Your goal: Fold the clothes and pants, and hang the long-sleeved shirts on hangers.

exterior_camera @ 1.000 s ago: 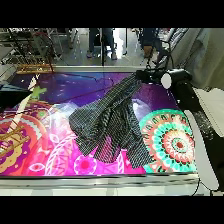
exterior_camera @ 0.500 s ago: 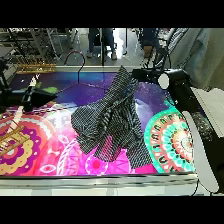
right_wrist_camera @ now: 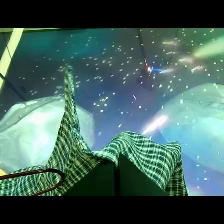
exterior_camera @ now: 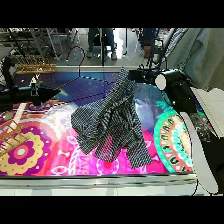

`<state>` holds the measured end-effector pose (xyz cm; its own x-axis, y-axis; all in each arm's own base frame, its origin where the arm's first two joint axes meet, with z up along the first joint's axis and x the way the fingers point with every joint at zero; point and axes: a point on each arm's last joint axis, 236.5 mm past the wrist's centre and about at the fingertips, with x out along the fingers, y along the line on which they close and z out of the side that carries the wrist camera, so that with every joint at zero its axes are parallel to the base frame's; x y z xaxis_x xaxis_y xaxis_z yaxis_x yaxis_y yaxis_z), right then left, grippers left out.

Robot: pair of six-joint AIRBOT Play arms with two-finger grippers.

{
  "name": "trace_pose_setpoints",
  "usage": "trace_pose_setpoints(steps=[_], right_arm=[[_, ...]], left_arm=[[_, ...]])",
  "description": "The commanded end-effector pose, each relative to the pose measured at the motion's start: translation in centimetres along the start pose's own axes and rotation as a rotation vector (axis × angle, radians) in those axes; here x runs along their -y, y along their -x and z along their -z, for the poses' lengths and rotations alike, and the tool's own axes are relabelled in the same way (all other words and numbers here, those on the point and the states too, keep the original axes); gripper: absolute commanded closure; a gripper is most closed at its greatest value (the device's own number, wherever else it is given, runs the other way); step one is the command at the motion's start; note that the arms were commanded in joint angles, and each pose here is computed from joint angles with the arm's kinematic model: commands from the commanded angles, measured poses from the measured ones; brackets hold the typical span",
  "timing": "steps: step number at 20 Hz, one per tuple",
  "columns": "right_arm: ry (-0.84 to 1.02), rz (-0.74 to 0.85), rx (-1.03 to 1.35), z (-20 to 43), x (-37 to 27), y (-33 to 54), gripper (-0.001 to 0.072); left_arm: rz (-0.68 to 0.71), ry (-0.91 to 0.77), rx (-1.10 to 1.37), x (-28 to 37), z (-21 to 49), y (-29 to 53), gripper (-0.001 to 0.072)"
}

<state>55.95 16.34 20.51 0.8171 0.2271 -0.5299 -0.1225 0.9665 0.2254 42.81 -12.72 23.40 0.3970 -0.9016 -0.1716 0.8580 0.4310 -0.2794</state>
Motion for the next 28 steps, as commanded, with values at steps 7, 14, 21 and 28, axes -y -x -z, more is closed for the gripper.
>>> trace_pose_setpoints(steps=[7,14,21,28], right_arm=[[0.0,-0.003,0.001,0.0,-0.1,0.1,0.0686],[0.031,-0.037,-0.008,0.4,-1.8,0.2,0.0686],[0.079,-0.051,0.01,-1.3,-2.9,2.0,0.0686],[0.32,-0.113,-0.159,2.1,-7.2,7.2,0.0687]], left_arm=[[0.008,0.001,-0.003,0.2,0.1,-0.1,0.0697],[0.01,-0.011,0.002,0.8,-0.3,-2.4,0.0698],[0.037,0.006,0.001,2.7,-0.6,-6.1,0.07],[-0.199,-0.005,0.102,-0.3,-3.6,-9.0,0.07]])
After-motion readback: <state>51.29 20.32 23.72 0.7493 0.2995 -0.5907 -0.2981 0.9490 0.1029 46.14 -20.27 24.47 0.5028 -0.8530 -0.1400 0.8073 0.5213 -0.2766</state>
